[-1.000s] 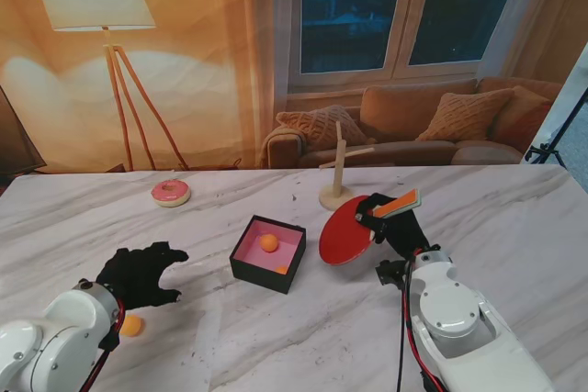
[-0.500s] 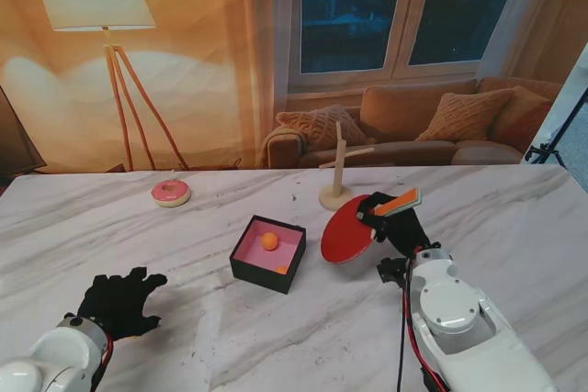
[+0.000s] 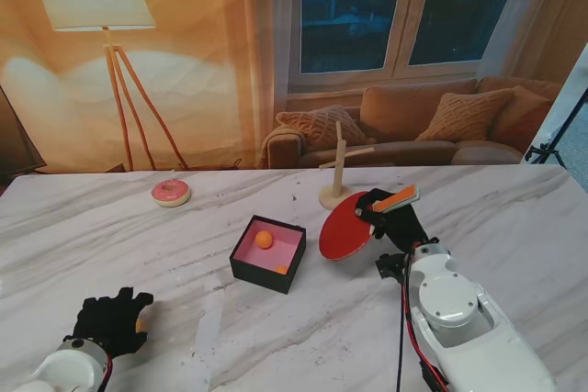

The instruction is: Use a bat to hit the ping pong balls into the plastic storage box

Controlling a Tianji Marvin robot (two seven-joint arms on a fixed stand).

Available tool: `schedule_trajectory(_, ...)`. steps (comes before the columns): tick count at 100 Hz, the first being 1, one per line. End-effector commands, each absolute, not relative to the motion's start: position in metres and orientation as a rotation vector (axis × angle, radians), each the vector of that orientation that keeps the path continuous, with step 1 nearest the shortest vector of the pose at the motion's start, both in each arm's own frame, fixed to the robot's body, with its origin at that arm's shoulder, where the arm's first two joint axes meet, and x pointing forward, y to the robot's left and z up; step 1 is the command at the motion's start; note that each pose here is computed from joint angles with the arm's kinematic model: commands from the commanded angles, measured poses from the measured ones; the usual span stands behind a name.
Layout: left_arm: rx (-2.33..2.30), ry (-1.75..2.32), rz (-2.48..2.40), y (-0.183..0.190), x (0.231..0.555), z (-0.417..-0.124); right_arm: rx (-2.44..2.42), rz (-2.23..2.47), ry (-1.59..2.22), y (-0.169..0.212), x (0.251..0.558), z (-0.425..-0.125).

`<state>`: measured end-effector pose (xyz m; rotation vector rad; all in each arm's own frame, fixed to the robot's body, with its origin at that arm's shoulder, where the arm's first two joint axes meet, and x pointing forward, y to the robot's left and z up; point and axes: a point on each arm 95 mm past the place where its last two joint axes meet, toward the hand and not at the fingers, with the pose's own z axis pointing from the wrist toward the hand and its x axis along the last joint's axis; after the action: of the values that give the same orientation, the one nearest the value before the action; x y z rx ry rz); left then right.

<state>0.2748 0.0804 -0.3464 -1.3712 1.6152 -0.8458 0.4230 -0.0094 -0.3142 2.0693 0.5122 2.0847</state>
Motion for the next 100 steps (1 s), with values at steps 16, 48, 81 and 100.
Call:
schedule_trajectory(16, -1.37, 1.623, -0.847, 0.083, 0.277, -0.358, 2.06, 2.093, 0.52, -0.01, 0.423, -0.311)
schedule_trajectory(48, -1.367, 1.607, -0.86, 0.087, 0.281, -0.369, 2.053, 2.093, 0.522, -0.011, 0.424, -0.312)
schedule_trajectory(81, -1.386, 1.603, -0.86, 0.088, 0.286, -0.379, 2.05, 2.09, 0.527, -0.011, 0.424, -0.312)
schedule_trajectory(100, -1.379, 1.587, -0.884, 0.088, 0.289, -0.38, 2.047, 2.089, 0.529, -0.011, 0.424, -0.312)
